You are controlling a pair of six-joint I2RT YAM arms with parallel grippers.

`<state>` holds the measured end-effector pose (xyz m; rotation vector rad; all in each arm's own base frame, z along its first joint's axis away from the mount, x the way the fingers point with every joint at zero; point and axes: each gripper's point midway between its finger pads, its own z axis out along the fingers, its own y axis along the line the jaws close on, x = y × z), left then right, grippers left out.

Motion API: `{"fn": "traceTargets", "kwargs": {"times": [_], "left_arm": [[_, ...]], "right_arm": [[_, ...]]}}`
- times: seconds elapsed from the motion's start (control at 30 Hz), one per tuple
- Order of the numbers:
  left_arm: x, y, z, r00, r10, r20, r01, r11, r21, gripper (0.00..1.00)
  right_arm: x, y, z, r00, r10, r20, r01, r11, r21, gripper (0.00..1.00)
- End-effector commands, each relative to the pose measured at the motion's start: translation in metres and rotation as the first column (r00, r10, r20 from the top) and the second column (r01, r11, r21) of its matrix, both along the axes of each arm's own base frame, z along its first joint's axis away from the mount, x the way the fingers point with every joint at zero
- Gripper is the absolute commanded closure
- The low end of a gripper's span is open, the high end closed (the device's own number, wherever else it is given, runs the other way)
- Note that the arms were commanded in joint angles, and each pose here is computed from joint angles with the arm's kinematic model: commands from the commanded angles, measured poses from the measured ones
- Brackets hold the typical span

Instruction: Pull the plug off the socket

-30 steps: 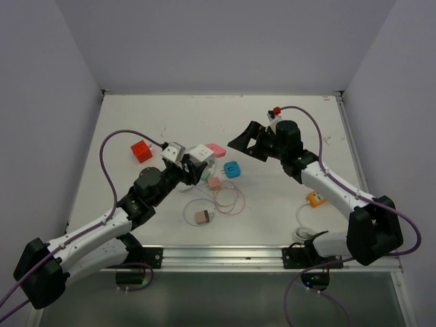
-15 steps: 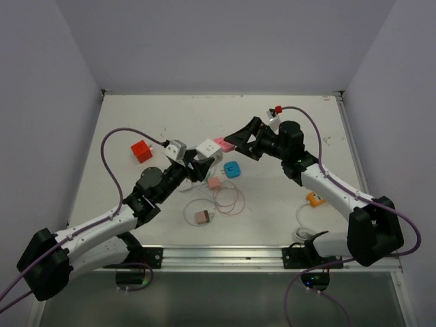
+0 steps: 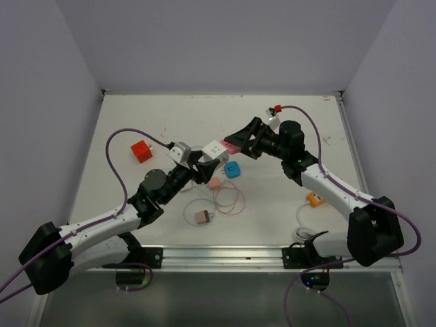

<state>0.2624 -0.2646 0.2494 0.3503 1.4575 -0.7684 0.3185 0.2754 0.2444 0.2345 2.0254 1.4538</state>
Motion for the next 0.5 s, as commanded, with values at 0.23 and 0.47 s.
{"fn": "traceTargets", "kwargs": {"times": [0.23,0.47], "left_arm": [[0.004,0.005,0.015,0.998,0.038,0.044,-0.038,0.999,-0.011,1.00],[0.006,0.003,0.007,0.999,0.038,0.031,-0.038,0.999,0.025,1.00]], "right_arm": [[-0.008,-0.001,0.029,0.994,0.037,0.098,-0.036,0.999,-0.010,0.45],[-0.009,-0.002,0.032,0.992,0.041,0.116,-0.038,0.999,-0.027,0.57]]}}
